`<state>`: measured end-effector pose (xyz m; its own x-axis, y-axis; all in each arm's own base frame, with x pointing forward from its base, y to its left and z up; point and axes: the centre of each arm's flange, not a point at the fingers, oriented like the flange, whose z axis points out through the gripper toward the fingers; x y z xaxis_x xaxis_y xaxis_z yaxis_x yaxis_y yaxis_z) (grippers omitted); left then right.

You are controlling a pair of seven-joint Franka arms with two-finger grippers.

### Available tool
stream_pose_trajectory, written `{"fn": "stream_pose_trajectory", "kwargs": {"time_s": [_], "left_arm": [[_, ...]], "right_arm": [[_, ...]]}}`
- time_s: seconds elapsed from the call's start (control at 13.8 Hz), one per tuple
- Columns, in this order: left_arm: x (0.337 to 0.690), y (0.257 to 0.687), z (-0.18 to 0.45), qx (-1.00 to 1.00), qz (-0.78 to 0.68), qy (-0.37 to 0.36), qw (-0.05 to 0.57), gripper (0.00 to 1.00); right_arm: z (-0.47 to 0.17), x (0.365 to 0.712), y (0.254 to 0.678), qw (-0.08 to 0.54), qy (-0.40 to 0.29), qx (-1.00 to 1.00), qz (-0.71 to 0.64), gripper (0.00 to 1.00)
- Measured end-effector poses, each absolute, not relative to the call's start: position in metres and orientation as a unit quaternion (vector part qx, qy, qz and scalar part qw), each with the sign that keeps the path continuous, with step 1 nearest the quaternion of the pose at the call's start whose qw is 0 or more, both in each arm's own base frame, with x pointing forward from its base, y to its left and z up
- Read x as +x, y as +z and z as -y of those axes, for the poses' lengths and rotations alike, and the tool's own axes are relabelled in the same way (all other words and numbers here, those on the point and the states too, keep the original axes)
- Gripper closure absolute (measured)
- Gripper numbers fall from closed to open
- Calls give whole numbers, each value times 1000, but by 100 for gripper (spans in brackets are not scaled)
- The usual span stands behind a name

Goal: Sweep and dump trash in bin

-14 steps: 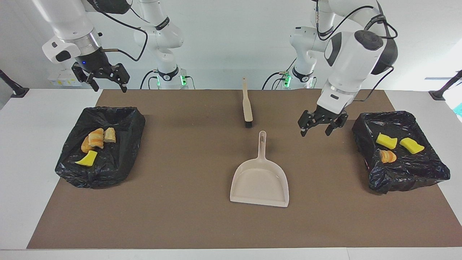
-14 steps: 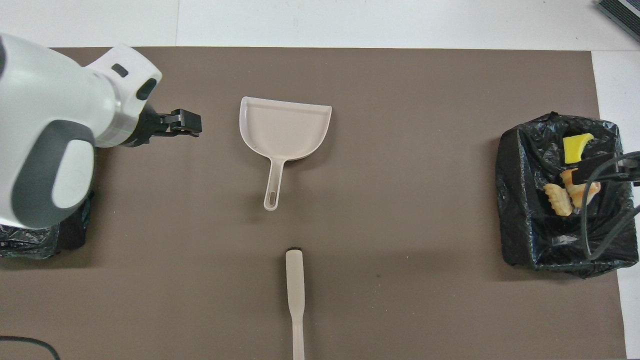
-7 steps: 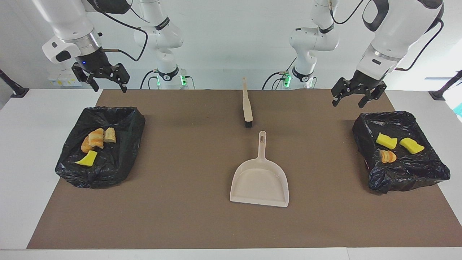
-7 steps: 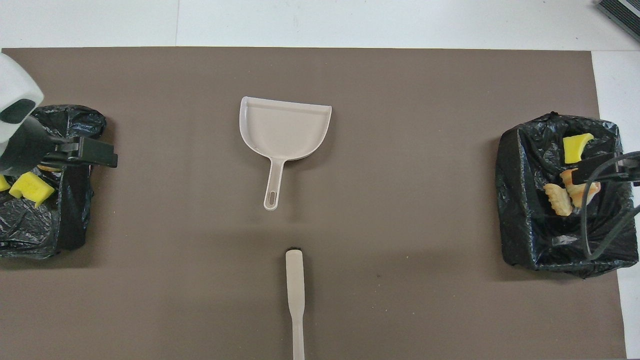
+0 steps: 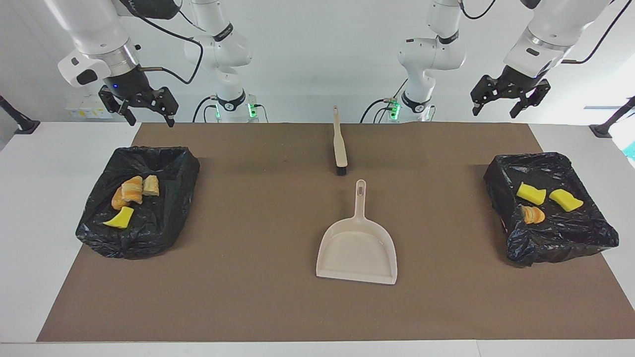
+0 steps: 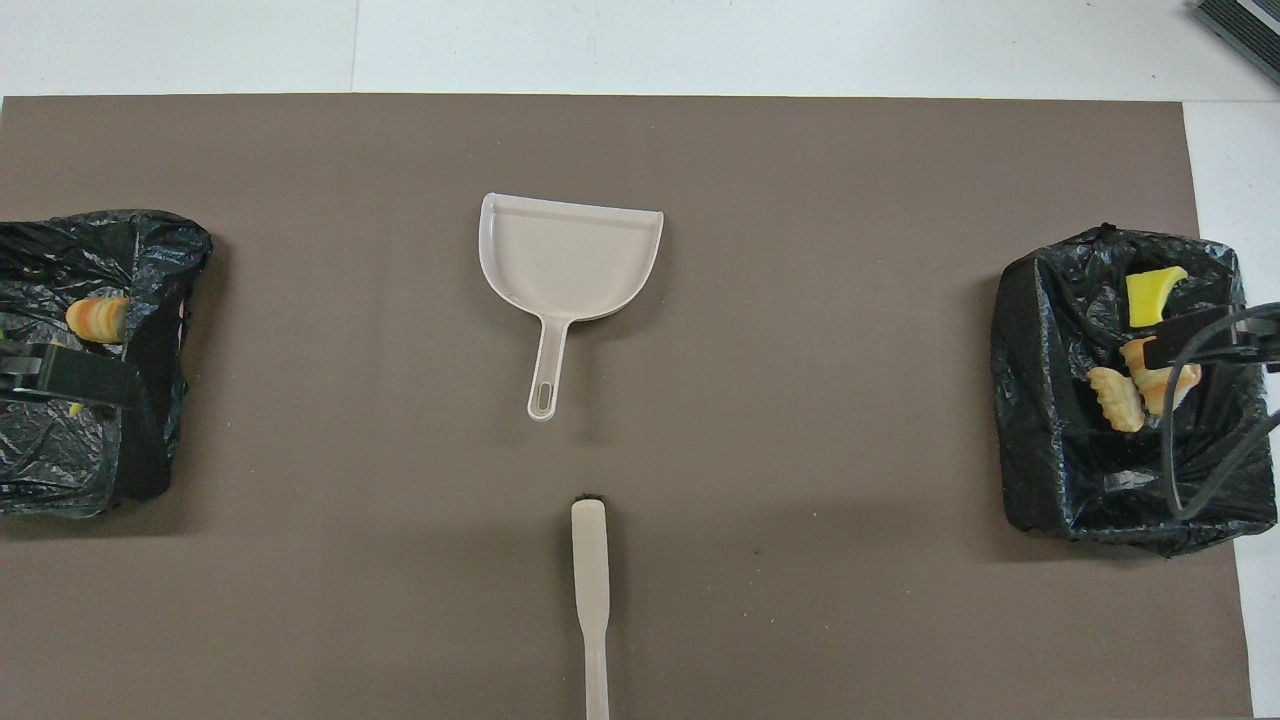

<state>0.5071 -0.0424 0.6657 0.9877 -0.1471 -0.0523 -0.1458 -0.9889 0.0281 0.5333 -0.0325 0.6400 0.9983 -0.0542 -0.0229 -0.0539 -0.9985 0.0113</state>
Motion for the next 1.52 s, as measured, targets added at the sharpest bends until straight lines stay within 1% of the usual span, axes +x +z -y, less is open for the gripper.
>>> {"fn": "stream_pose_trajectory", "kwargs": {"time_s": [0.65,1.08,1.52], "left_arm": [[498,679,40,997,79,-22,13,0],[497,680,48,996,86,-21,12,0],[498,681,32,997,72,-20,13,0]], "right_arm": [[32,533,640,5,-12,1000,27,0],[32,533,640,5,-12,1000,27,0],[32,533,640,5,-12,1000,27,0]]}}
